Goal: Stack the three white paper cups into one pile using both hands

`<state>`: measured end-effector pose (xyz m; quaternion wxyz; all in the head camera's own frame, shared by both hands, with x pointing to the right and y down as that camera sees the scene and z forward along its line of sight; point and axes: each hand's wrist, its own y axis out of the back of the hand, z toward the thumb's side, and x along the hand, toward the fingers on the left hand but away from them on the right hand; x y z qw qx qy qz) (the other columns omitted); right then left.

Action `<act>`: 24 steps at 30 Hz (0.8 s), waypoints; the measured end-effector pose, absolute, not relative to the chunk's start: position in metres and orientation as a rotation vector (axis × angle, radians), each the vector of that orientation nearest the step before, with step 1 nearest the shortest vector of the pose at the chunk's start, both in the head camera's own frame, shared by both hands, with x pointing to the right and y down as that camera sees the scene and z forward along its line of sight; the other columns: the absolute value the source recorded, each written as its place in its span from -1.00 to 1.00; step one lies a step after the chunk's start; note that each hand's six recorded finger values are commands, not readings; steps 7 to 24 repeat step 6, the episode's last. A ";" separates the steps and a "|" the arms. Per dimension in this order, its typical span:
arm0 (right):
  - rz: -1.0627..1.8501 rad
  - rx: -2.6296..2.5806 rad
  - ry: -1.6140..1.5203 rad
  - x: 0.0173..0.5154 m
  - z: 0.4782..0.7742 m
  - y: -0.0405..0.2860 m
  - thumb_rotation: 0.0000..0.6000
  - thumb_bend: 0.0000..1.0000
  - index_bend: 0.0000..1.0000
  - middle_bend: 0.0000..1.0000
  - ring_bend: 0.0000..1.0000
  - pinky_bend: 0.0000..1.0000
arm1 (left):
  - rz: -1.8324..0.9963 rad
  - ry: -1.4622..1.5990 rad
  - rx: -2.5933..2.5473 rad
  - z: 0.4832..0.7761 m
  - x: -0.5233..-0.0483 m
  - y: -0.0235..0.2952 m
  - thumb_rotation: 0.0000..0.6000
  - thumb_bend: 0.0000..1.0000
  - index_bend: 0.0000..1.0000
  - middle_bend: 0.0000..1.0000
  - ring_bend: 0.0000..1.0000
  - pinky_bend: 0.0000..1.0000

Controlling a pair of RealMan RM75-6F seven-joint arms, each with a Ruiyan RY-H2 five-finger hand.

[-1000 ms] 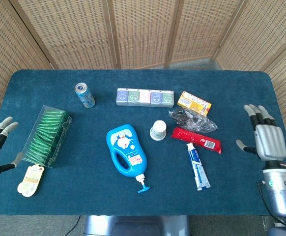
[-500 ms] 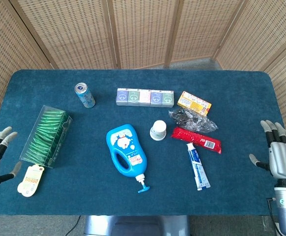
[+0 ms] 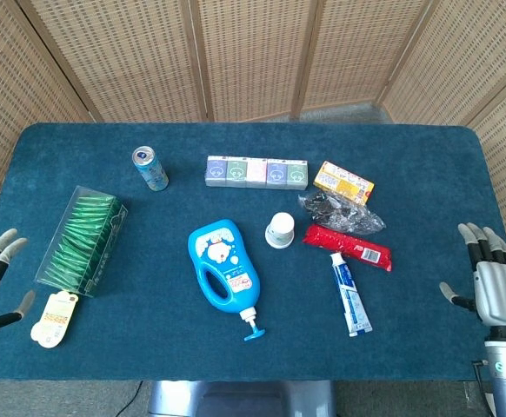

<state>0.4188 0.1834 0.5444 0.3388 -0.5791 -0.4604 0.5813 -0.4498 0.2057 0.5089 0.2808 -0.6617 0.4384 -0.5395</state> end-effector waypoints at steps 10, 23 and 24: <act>1.503 -1.518 -1.193 0.414 0.546 0.182 1.00 -0.54 -0.97 -0.88 -1.00 -0.73 | -1.454 1.166 -1.787 0.514 -0.450 0.207 1.00 -0.13 -0.85 -0.89 -1.00 -1.00; 1.503 -1.518 -1.193 0.414 0.546 0.182 1.00 -0.54 -0.97 -0.88 -1.00 -0.73 | -1.454 1.166 -1.787 0.514 -0.450 0.207 1.00 -0.13 -0.85 -0.89 -1.00 -1.00; 1.503 -1.518 -1.193 0.414 0.546 0.182 1.00 -0.54 -0.97 -0.88 -1.00 -0.73 | -1.454 1.166 -1.787 0.514 -0.450 0.207 1.00 -0.13 -0.85 -0.89 -1.00 -1.00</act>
